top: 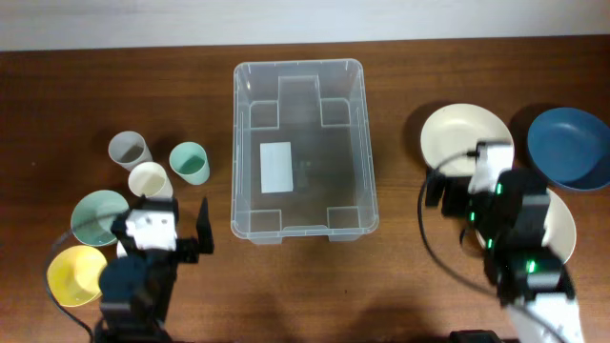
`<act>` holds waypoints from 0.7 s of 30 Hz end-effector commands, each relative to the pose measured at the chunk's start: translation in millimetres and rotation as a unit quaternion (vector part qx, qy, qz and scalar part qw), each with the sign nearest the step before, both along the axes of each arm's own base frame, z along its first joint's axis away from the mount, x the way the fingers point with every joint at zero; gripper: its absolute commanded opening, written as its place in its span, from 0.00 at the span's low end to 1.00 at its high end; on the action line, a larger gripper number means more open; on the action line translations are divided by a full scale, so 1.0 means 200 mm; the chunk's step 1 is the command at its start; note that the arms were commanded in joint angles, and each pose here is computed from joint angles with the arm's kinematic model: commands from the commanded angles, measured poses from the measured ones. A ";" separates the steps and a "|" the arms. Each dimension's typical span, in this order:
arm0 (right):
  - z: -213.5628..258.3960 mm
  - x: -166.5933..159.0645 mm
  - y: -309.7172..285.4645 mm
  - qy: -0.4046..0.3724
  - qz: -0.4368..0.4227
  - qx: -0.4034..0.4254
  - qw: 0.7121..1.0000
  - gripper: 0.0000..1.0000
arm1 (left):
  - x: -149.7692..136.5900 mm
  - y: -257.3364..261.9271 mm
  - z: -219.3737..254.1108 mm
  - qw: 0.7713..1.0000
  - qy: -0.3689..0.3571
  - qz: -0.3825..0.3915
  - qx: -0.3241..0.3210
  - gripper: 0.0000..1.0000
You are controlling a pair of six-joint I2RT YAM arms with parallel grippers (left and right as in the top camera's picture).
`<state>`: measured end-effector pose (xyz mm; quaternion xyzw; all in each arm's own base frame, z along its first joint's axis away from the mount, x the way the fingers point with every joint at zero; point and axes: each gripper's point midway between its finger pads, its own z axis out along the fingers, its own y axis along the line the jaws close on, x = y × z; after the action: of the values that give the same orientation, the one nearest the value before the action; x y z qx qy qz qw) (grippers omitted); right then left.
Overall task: Pack container
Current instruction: 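Lower the right gripper onto the rim of the cream bowl and grasp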
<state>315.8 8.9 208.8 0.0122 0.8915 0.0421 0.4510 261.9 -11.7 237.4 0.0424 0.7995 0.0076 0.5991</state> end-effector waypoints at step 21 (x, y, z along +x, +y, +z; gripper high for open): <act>0.29 0.27 -0.46 0.077 -0.104 0.137 0.982 0.99 | 0.19 -0.10 -0.14 0.948 0.316 -0.041 -0.016 0.99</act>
<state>360.1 -52.2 245.0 0.1256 0.9318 0.0589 0.3354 296.6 -27.8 201.1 0.0637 0.9500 -0.0335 0.3039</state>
